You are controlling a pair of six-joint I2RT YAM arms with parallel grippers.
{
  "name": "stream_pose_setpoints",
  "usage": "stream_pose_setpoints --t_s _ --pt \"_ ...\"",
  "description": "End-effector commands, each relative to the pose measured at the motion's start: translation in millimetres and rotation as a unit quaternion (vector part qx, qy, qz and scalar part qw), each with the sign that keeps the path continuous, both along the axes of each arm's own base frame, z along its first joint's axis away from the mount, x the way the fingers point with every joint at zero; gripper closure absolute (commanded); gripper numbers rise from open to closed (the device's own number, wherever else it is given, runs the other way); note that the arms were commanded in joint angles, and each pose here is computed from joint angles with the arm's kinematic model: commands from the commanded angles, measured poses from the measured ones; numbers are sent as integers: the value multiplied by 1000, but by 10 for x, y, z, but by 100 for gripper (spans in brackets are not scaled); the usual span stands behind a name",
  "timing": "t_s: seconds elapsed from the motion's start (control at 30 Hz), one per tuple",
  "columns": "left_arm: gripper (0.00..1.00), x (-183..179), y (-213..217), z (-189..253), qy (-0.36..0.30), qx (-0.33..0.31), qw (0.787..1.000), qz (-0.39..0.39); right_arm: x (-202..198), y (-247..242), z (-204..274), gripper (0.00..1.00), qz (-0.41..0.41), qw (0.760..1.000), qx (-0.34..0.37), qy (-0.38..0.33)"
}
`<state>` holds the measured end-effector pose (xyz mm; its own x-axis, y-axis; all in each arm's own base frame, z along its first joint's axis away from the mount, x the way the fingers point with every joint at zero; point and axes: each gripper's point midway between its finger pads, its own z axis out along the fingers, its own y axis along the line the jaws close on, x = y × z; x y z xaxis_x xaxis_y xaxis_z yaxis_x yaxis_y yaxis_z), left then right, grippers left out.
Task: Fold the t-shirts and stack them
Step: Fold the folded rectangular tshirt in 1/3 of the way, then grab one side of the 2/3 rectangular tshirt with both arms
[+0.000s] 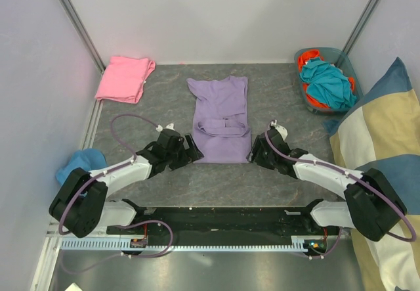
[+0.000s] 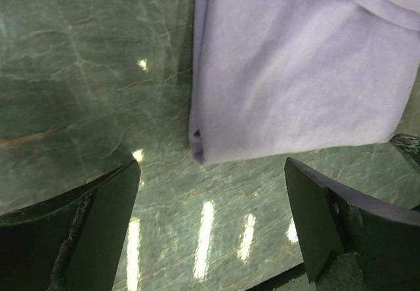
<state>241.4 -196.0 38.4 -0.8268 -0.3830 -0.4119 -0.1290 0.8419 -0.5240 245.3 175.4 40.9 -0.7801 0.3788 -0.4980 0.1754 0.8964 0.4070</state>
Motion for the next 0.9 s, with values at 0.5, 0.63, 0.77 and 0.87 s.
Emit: stream_pose_setpoints --t_s 0.5,0.63,0.77,0.87 --pt "0 130 -76 -276 10 5 1000 13 104 167 -202 46 3 1000 22 4" --pt "5 95 -66 -328 18 9 1000 12 108 186 -226 49 3 1000 25 6" --pt "9 21 -26 -391 28 16 999 8 112 203 -234 51 4 1000 30 8" --pt "10 -53 41 -434 38 28 999 10 108 204 -243 51 4 999 30 10"
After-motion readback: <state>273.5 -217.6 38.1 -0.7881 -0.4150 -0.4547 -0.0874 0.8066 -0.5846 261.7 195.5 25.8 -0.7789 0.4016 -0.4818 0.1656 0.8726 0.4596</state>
